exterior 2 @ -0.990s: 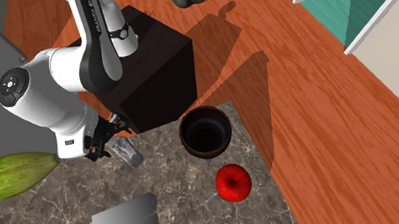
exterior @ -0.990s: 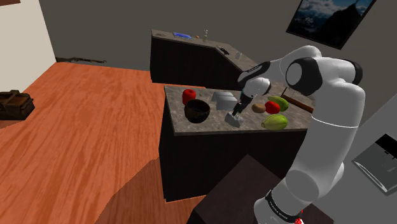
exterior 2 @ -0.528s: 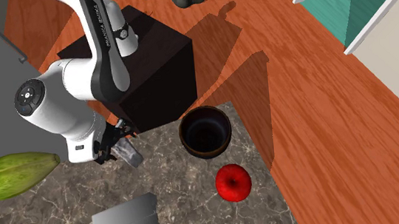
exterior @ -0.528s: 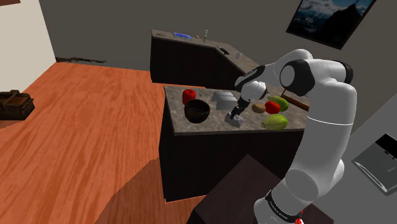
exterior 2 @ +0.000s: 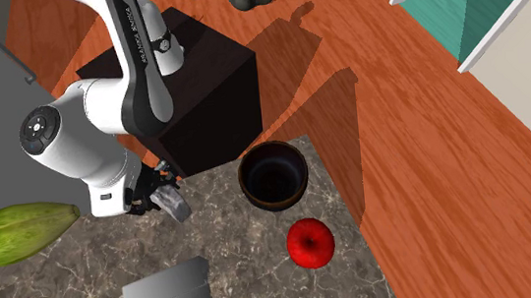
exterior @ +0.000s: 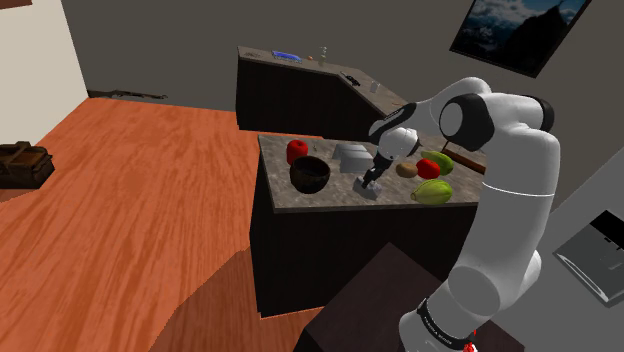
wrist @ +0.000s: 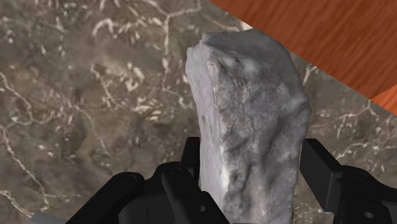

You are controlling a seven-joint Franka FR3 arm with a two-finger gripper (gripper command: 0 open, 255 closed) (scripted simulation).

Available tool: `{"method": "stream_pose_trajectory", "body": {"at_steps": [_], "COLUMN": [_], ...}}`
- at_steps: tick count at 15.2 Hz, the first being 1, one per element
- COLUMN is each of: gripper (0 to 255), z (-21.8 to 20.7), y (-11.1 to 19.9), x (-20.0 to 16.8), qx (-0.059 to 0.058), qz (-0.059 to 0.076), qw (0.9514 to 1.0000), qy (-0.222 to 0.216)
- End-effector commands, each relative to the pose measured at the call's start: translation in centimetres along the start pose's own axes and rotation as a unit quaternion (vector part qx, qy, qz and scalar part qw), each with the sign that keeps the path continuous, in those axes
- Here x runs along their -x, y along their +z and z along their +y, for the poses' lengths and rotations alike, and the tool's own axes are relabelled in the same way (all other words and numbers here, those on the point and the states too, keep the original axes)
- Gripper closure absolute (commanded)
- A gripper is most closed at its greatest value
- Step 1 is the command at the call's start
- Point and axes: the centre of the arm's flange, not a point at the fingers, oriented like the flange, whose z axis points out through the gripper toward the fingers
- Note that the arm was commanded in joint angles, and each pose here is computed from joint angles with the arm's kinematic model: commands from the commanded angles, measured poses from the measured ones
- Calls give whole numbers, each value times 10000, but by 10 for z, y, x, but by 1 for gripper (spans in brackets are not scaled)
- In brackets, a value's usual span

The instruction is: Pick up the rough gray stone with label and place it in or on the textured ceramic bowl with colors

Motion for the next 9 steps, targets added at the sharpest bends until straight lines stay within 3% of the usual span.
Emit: {"method": "stream_pose_trajectory", "body": {"at_steps": [1, 9], "gripper": [255, 255], "z": [-1, -1], "y": [1, -4], "x": [0, 0], "qx": [-10, -10], "qz": [-12, -12], "qw": [10000, 10000], "qy": [-1, -1]}}
